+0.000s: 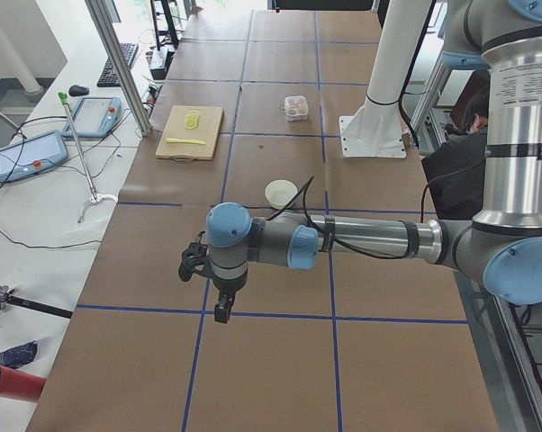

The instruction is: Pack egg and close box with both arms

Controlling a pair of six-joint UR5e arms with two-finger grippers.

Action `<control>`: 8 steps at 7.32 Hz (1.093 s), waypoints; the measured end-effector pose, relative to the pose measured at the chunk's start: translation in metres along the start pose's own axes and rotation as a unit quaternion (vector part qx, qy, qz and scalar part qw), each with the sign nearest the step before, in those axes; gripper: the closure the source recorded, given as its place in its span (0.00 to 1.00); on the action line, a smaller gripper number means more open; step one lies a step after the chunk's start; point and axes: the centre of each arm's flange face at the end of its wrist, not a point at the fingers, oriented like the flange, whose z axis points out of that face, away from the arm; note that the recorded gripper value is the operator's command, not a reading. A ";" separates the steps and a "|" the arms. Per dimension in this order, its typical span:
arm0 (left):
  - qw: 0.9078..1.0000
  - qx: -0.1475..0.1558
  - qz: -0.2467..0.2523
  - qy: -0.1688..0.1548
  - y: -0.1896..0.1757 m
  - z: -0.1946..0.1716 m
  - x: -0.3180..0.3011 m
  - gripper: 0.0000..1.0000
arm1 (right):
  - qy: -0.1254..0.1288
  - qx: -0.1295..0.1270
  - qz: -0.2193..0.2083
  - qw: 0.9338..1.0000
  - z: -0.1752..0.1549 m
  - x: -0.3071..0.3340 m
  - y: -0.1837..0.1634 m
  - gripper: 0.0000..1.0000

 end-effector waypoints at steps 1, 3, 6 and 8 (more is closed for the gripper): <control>1.000 0.001 0.001 0.000 0.000 0.000 0.000 0.00 | -0.003 0.001 0.000 1.000 -0.001 -0.001 -0.001 0.00; 1.000 0.001 0.001 -0.001 0.000 -0.001 0.000 0.00 | -0.014 0.001 0.000 1.000 -0.001 -0.004 -0.002 0.00; 1.000 0.002 0.003 -0.001 -0.001 -0.001 0.001 0.00 | -0.017 0.002 -0.001 1.000 -0.001 -0.005 -0.002 0.00; 1.000 0.003 0.004 0.000 -0.001 -0.001 0.001 0.00 | -0.016 0.001 -0.003 1.000 -0.001 -0.006 -0.002 0.00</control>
